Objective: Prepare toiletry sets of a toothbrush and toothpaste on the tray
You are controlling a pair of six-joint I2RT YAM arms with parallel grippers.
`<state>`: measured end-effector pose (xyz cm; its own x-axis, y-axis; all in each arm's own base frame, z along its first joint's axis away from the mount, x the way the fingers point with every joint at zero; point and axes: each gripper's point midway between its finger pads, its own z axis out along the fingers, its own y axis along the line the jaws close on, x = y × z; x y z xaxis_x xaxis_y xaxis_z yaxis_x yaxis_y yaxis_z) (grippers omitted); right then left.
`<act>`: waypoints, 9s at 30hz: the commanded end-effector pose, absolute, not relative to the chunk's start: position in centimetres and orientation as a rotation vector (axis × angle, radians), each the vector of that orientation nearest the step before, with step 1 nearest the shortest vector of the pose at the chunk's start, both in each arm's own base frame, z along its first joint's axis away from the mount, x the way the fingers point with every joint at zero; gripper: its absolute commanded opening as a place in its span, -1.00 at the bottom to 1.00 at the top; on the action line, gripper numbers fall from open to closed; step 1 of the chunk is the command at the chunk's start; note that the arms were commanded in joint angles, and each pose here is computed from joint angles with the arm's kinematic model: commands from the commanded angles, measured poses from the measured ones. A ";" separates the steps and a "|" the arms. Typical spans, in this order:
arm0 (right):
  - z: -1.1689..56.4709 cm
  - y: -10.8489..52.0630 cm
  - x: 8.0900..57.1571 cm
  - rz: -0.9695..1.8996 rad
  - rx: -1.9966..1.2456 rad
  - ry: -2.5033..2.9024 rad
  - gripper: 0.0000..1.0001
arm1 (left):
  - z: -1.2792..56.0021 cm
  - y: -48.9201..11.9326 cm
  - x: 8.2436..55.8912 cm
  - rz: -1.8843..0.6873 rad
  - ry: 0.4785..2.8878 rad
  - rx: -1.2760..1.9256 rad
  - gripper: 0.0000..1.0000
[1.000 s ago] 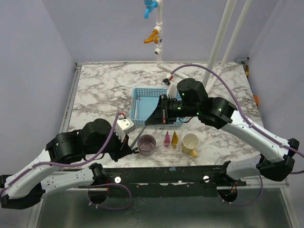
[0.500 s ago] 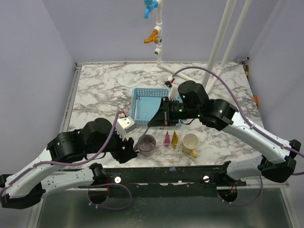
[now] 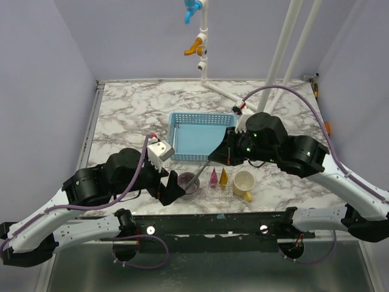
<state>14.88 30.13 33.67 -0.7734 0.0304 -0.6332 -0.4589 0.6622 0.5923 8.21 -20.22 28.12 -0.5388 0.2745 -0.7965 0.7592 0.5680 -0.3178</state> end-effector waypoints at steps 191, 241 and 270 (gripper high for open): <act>21.3 20.9 13.1 0.293 0.065 1.965 -0.29 | 22.1 -21.7 26.7 -0.763 2.386 0.090 0.80; 19.5 21.0 11.6 0.445 -0.002 2.061 -0.28 | 9.9 -13.8 38.4 0.000 2.751 -0.052 -0.39; 19.4 21.3 11.4 0.470 -0.012 2.068 -0.28 | 17.9 -10.0 39.3 0.188 2.613 -0.054 -1.00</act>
<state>11.29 21.13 19.39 -0.5266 0.1769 -0.8315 -0.1936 0.9275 0.3199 39.10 -12.08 13.03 -0.9116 -0.0169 -0.4107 -0.0464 0.9970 0.0621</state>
